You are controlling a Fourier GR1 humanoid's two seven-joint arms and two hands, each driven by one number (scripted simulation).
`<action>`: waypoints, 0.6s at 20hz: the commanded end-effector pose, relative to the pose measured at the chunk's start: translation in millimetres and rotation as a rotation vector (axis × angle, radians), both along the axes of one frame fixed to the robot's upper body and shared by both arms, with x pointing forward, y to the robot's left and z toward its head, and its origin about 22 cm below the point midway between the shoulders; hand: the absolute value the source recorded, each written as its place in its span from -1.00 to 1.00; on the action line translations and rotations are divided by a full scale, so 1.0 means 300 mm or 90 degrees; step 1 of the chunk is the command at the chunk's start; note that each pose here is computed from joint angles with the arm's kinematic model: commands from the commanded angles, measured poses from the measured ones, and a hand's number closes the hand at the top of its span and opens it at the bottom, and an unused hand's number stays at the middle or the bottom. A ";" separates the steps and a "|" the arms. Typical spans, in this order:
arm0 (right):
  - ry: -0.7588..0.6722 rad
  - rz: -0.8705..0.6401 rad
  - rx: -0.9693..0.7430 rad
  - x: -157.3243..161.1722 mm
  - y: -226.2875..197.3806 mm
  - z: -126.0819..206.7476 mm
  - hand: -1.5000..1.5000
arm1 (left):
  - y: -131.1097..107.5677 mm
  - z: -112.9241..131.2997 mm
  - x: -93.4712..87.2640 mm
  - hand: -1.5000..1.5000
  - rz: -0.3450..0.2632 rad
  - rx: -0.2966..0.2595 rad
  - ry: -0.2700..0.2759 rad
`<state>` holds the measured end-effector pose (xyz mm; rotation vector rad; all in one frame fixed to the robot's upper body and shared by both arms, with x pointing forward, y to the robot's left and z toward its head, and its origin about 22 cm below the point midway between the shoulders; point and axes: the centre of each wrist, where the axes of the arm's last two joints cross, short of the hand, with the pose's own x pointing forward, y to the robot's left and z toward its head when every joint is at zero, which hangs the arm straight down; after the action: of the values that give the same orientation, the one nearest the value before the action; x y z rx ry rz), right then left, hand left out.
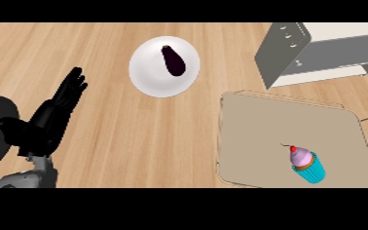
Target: Pick the tomato from the tray and place it in the tiered shelf
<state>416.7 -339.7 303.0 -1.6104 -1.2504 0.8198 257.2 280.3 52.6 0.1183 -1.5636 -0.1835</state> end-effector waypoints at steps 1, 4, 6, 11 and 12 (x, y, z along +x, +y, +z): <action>-0.092 0.030 0.124 -0.004 0.026 0.075 -1.00 | -0.002 -0.008 0.008 0.00 0.005 0.005 -0.002; -0.161 0.018 0.177 -0.066 -0.015 0.221 -1.00 | -0.012 0.030 -0.023 0.00 0.006 0.000 -0.008; -0.189 0.014 0.242 -0.086 -0.025 0.279 -1.00 | 0.013 0.010 0.003 0.00 0.007 -0.001 -0.004; -0.261 -0.027 0.445 -0.206 -0.177 0.419 -1.00 | -0.005 -0.017 -0.023 0.00 0.009 0.001 0.007; -0.274 -0.030 0.475 -0.245 -0.201 0.463 -1.00 | 0.040 0.008 -0.029 0.00 0.017 0.006 -0.001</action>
<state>370.6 -371.0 413.9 -1.3426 -1.5304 0.1452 252.9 285.8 52.4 0.1307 -1.5615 -0.1713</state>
